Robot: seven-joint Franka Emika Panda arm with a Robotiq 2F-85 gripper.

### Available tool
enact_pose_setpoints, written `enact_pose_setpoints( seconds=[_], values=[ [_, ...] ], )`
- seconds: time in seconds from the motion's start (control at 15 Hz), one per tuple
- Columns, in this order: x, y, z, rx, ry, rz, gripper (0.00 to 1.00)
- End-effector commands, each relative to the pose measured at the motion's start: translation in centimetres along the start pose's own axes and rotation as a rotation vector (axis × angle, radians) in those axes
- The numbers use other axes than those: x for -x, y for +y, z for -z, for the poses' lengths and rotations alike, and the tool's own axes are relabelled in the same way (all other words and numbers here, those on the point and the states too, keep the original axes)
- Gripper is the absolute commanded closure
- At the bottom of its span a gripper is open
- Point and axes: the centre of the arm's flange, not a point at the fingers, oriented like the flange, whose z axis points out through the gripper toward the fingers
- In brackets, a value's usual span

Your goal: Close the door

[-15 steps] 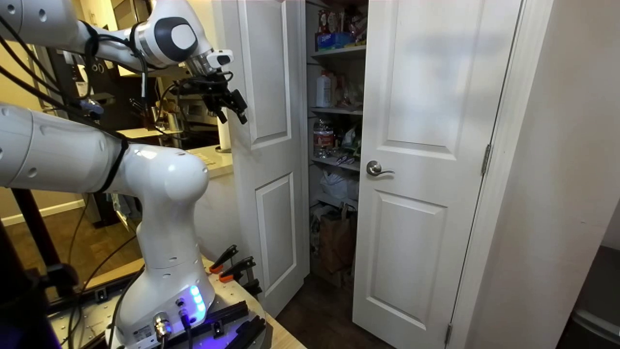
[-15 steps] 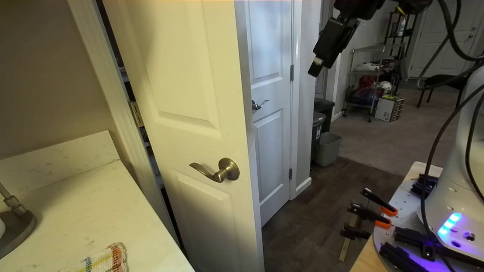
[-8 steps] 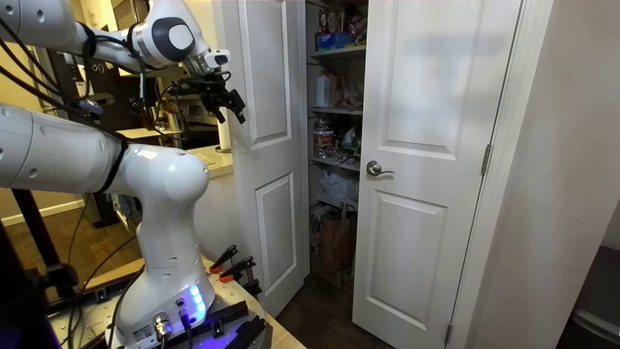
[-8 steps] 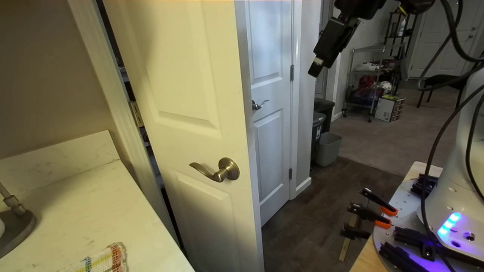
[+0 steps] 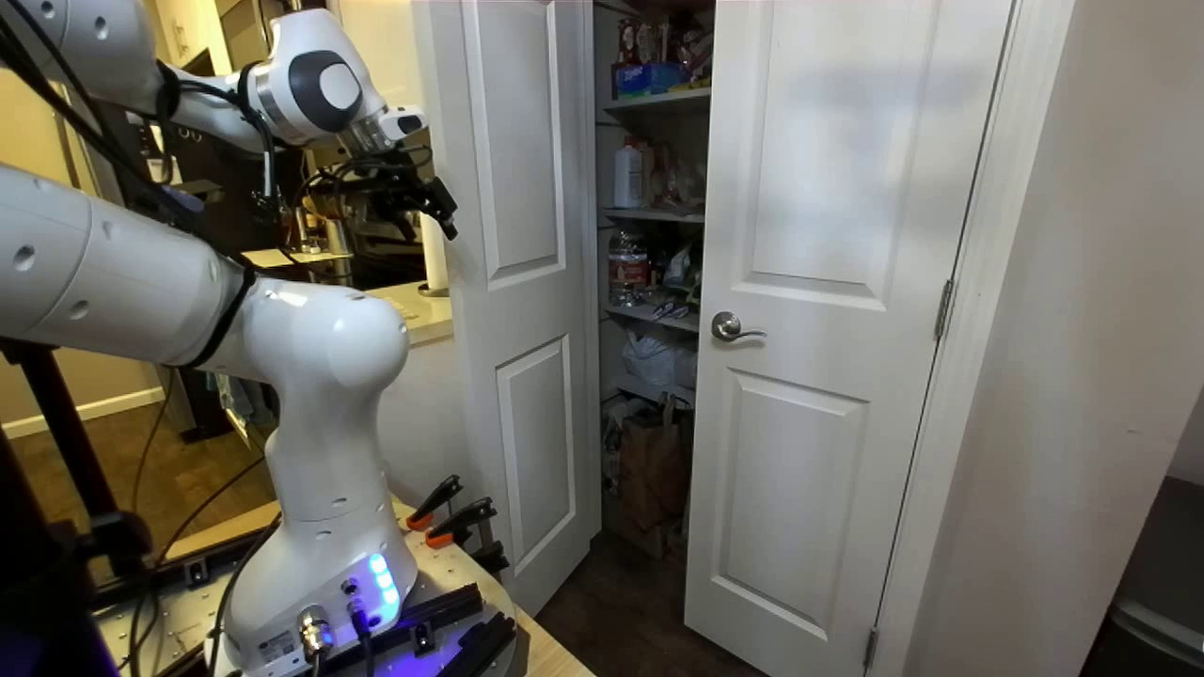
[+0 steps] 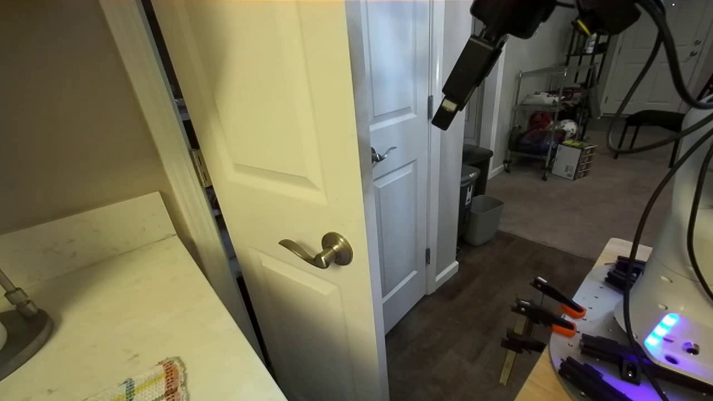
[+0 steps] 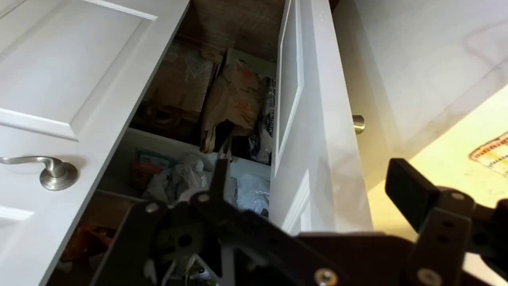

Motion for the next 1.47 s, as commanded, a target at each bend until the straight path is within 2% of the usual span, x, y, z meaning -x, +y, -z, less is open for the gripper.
enact_pose_setpoints(
  seconds=[0.0,0.33,0.73,1.13,1.4],
  values=[
    [-3.5,-2.7,-1.5,-0.025,-0.014,0.101,0.00],
    [-6.8,-4.3,-1.7,-0.032,-0.021,0.190,0.00],
    [-8.3,-5.0,-1.8,-0.037,-0.030,0.213,0.00],
    [-9.6,-5.0,-1.4,-0.012,-0.003,0.169,0.00],
    [-10.8,-5.0,-0.9,0.019,0.025,0.080,0.00]
  ],
)
